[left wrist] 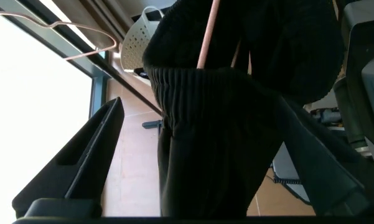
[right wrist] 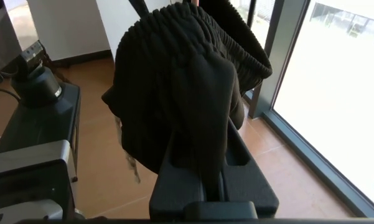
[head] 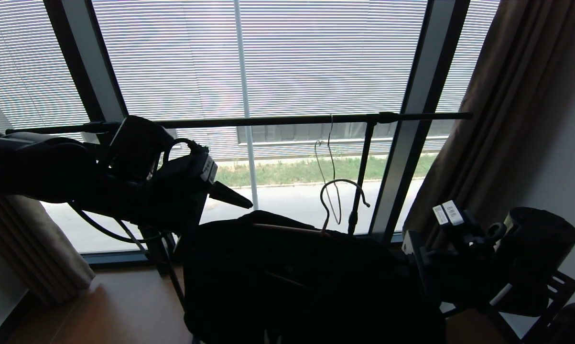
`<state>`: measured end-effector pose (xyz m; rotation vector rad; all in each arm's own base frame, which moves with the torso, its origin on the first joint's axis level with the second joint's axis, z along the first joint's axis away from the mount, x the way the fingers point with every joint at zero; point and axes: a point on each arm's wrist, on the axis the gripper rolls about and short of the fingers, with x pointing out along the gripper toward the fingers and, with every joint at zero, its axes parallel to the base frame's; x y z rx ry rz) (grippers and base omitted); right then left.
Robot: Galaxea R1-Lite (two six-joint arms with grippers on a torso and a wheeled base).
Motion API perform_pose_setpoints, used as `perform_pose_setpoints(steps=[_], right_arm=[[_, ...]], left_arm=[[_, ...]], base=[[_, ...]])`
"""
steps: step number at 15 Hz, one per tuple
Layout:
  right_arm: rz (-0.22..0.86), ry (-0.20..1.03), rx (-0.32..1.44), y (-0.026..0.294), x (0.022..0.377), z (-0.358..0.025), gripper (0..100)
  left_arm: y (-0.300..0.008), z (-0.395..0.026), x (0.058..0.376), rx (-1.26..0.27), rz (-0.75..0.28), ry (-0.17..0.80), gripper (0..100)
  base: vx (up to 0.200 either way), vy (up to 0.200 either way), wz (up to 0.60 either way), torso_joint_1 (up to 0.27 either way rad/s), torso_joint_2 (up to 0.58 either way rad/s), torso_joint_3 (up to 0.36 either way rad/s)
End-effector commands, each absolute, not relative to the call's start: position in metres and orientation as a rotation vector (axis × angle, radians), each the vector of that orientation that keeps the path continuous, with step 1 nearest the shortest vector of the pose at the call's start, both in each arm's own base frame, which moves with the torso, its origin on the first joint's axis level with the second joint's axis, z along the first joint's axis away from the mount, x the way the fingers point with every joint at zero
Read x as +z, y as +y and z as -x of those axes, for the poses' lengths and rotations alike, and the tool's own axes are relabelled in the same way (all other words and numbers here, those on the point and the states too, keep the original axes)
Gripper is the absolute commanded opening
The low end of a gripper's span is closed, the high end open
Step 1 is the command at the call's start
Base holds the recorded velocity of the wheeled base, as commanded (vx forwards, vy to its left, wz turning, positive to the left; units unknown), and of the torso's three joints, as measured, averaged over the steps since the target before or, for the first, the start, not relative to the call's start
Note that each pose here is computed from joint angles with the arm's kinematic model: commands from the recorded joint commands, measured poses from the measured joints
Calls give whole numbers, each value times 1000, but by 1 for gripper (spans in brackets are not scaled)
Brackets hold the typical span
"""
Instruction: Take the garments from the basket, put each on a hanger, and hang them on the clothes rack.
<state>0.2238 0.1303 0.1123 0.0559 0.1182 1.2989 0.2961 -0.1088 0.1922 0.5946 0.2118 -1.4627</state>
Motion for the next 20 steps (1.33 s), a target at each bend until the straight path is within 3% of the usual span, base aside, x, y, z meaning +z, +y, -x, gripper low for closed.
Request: perform_pose_setpoints(steps=[1,8,9,20], right_arm=[[-55,115,1313,132,112,-220,0],[-53,109,1323,134,111,-218,0],[-53,107,1323,134,111,-219,0],[-65,106,1296,130,113,-225,0]], left_arm=[[-118,-303,185,-1481,-573,243,100],[-129,-301,183,-1510,-567,256,100],[-128,-301,183,-1510,-564,258,0],[-124,-293,186,-1513,-562,248,0]], base=[[0,0,0,0,0,0],[0,0,0,0,0,0],[0,0,0,0,0,0],[0,0,0,0,0,0]])
